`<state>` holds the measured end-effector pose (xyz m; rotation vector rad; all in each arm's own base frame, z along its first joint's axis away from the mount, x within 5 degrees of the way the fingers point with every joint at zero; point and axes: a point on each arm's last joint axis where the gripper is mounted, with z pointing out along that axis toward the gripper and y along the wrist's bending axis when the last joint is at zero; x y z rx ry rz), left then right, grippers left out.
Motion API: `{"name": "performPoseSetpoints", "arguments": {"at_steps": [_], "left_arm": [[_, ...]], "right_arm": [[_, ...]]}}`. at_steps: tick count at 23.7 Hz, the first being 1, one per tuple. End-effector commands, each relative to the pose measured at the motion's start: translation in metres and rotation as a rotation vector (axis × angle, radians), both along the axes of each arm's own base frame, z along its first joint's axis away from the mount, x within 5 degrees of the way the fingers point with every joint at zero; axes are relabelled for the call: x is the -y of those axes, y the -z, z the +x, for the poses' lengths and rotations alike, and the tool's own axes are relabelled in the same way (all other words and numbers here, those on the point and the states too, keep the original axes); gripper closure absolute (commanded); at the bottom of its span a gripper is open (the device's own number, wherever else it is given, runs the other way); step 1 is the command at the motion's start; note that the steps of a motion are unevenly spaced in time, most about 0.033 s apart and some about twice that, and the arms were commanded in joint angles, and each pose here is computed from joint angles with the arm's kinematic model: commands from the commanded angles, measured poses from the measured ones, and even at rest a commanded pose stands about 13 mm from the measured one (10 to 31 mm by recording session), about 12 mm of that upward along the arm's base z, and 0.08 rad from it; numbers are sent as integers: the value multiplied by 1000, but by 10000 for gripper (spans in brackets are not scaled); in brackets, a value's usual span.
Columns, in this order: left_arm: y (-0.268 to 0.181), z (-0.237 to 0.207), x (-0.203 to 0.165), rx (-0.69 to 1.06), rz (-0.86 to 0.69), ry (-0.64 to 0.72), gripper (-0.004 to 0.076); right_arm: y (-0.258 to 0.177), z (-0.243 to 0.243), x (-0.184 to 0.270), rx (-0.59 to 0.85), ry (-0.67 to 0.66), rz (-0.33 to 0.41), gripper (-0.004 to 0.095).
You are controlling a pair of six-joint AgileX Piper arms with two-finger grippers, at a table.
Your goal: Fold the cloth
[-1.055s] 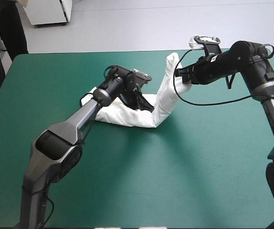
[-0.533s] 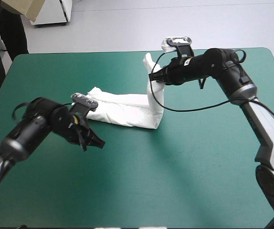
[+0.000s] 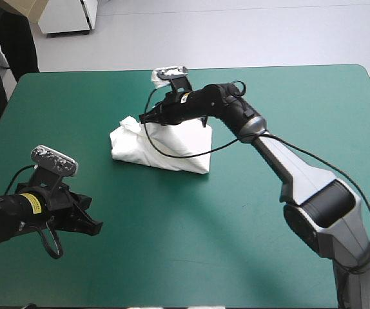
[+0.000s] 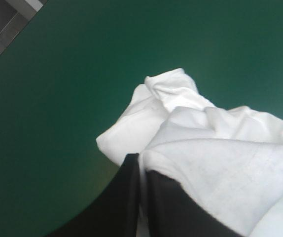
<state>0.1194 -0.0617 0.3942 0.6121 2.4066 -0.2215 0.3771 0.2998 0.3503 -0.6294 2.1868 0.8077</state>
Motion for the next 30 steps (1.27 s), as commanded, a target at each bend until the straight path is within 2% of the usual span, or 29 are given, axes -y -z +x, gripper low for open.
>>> {"name": "performPoseSetpoints", "arguments": {"at_steps": [1,3,6,9,10,12,13,15,20,24,30], "left_arm": [[-7,0,5,3,-70,-6,746],[-6,2,9,-16,-96,3,746],[-5,3,10,-25,-112,-5,746],[-6,3,11,-34,-128,-13,746],[-6,3,11,-34,-129,-14,746],[-6,3,12,-39,-137,-13,746],[-6,3,12,-41,-141,-14,746],[-6,2,12,-44,-147,-12,746],[-6,2,13,-47,-152,-12,746],[-6,2,13,-48,-154,-13,746],[-6,1,15,-62,-180,-3,746]], "right_arm": [[-26,-5,-24,65,-35,115,924],[-4,-2,-49,-7,-85,132,924],[36,2,-78,-74,-129,108,924],[45,3,-81,-99,-136,104,889],[42,3,-80,-90,-139,106,847],[32,2,-79,-76,-151,114,662],[26,0,-78,-81,-165,113,530],[18,-5,-73,-110,-163,67,435],[1,-6,-58,-51,-138,-73,439],[-8,-6,-40,-103,-126,-150,439],[-34,8,-1,-100,-47,-86,439]]}}
